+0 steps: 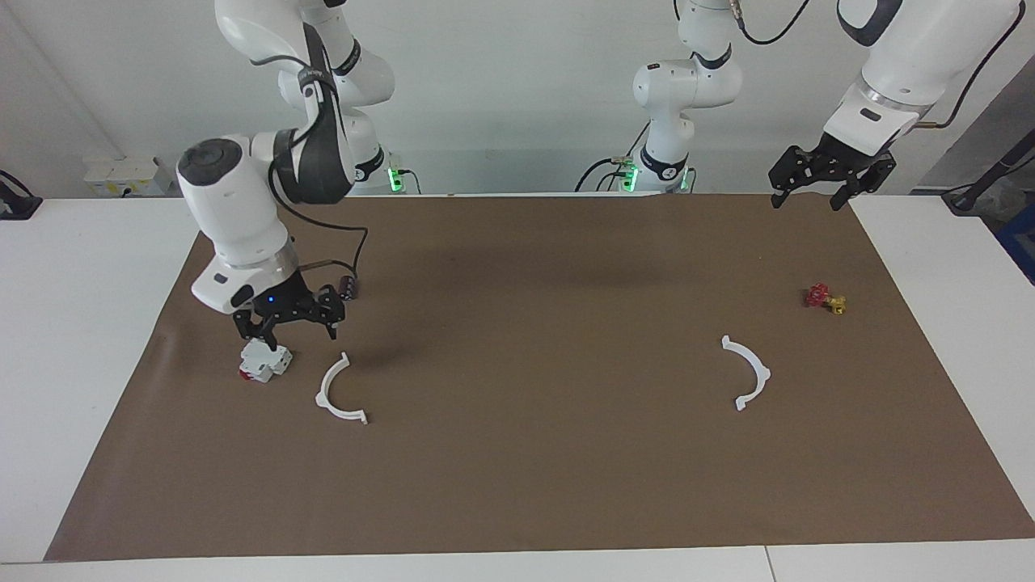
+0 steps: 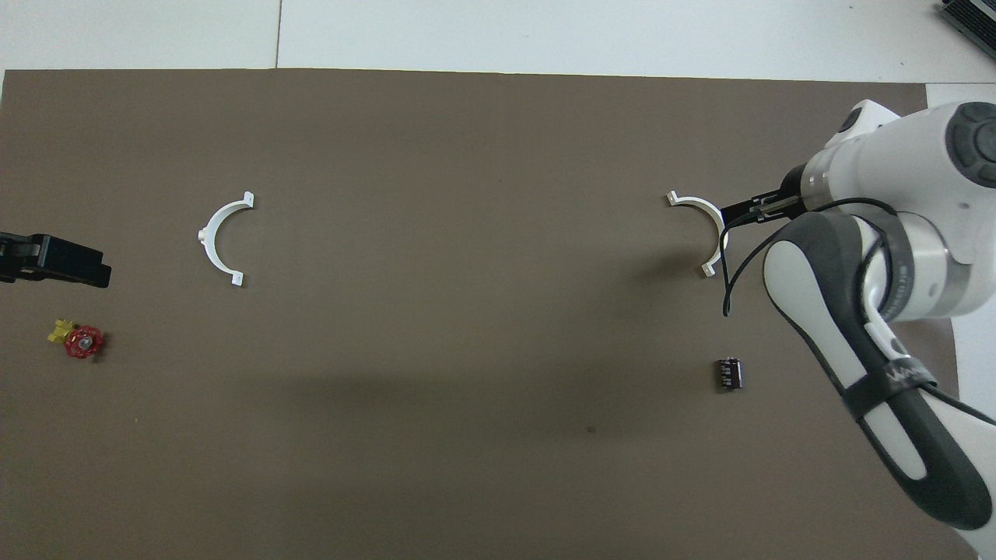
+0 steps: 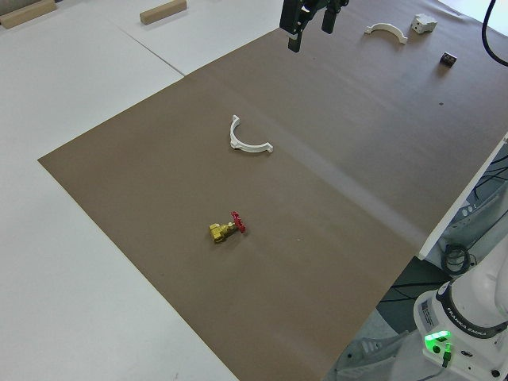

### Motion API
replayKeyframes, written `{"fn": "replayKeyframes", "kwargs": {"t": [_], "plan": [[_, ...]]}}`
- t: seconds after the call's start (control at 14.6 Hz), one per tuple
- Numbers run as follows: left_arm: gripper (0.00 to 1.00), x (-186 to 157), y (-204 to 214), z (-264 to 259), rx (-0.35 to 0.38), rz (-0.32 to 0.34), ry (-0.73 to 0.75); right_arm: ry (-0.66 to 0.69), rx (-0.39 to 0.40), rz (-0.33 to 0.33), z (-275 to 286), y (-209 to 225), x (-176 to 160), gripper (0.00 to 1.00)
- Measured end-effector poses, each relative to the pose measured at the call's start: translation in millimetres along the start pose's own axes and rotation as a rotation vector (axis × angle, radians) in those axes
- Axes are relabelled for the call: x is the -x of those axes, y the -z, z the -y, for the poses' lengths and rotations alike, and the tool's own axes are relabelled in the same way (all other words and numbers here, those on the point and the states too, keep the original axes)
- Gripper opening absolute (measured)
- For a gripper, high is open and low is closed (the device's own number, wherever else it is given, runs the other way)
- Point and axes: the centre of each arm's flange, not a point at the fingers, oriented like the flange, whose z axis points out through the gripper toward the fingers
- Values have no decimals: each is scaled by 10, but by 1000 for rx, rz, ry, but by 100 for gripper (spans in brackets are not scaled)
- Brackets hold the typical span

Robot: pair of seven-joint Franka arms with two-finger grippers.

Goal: Assemble drain pipe with both arms
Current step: 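Reach the right gripper to the white clamp half farther from the robot, then grasp the clamp half with the right gripper and carry it toward center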

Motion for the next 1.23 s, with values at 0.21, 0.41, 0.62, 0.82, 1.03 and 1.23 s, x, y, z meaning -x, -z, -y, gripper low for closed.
{"fn": "replayKeyframes", "kwargs": {"t": [0.21,0.41,0.62,0.82,1.03,1.23], "plan": [[100,1,-5,-18,0,1,-3,136,-56,-25,-24,-556,-73,100],[100,1,-11,-37,0,2,-7,238,-56,-47,-122,-965,-82,100],[100,1,-14,-35,0,3,-6,284,-46,-51,-160,-1153,-79,85],[100,-27,11,-30,-3,-24,-6,290,-47,-47,-167,-1188,-70,72],[100,-38,19,-33,-3,-34,-6,288,-39,-54,-191,-1238,-61,37],[100,-41,21,-13,-4,-38,-3,286,-35,-58,-202,-1261,-56,19]]}}
